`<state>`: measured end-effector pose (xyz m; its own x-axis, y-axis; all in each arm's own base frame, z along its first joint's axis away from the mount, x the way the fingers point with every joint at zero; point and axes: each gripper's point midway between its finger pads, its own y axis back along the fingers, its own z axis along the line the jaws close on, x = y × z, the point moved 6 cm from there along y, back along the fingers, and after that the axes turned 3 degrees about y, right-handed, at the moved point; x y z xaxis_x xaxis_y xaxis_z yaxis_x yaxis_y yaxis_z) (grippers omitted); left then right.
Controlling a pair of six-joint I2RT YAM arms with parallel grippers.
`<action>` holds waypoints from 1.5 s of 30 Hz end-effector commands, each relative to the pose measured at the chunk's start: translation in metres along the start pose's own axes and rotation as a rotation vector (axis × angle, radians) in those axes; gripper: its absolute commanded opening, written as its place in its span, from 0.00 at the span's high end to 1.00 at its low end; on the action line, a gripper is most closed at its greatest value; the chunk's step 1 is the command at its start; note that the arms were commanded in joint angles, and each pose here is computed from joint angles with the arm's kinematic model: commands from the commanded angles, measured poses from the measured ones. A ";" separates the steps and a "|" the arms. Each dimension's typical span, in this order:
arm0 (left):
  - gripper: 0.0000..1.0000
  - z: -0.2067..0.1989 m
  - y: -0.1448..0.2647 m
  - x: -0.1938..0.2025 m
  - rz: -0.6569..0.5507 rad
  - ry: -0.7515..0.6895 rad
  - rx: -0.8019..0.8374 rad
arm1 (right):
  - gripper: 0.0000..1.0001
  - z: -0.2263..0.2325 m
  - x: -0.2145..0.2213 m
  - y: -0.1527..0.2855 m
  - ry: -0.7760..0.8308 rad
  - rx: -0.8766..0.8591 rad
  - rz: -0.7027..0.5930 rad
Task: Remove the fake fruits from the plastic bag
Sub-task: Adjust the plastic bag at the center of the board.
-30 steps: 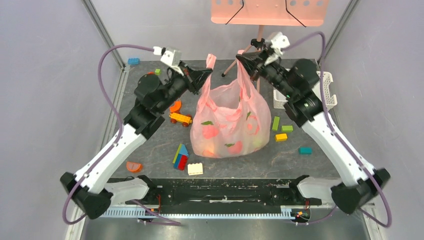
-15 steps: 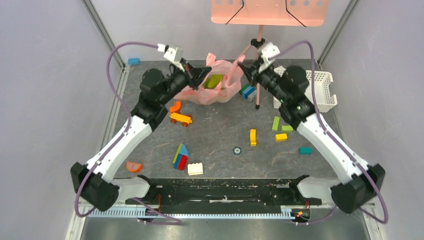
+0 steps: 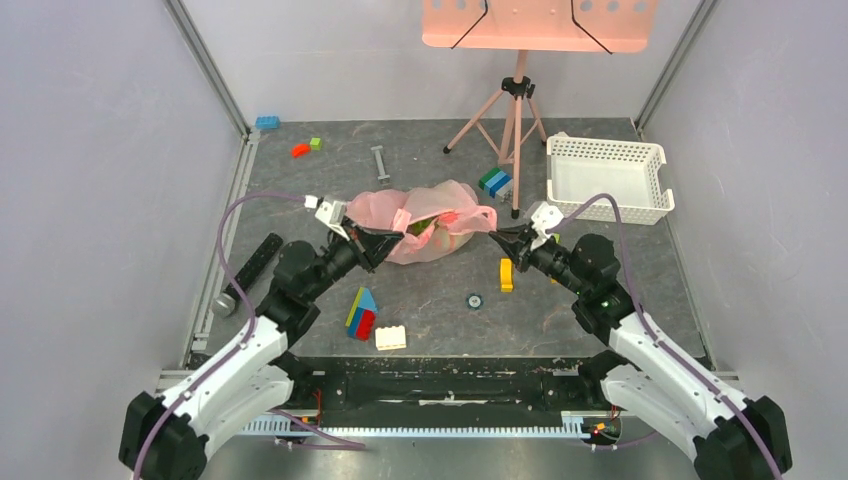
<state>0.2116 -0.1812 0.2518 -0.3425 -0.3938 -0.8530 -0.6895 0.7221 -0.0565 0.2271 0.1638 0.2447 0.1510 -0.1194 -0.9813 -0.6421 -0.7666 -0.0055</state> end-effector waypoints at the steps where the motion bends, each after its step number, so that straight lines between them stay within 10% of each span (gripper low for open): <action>1: 0.98 -0.018 0.020 -0.017 -0.121 0.051 0.048 | 0.90 0.005 -0.016 0.013 -0.006 0.014 -0.109; 8: 0.98 -0.032 0.047 -0.021 -0.151 0.041 0.083 | 0.49 0.014 -0.043 0.029 -0.022 -0.031 -0.182; 14: 0.98 -0.034 0.056 -0.017 -0.158 0.048 0.097 | 0.38 0.021 -0.098 0.041 -0.085 -0.098 -0.270; 22: 0.98 -0.030 0.063 -0.006 -0.155 0.080 0.098 | 0.38 0.020 -0.153 0.046 -0.187 -0.139 -0.325; 33: 0.98 -0.027 0.070 -0.008 -0.194 0.090 0.062 | 0.65 0.010 -0.156 -0.016 -0.450 -0.044 -0.160; 45: 0.98 -0.024 0.071 -0.008 -0.202 0.097 0.035 | 0.79 0.111 -0.121 -0.079 -0.382 -0.071 0.068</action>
<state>0.1508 -0.1416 0.2637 -0.2572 -0.5586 -0.7886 -0.7215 0.6539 -0.2278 0.1744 0.2932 0.3487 -0.2242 0.1018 -0.9692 -0.5058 -0.8623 0.0265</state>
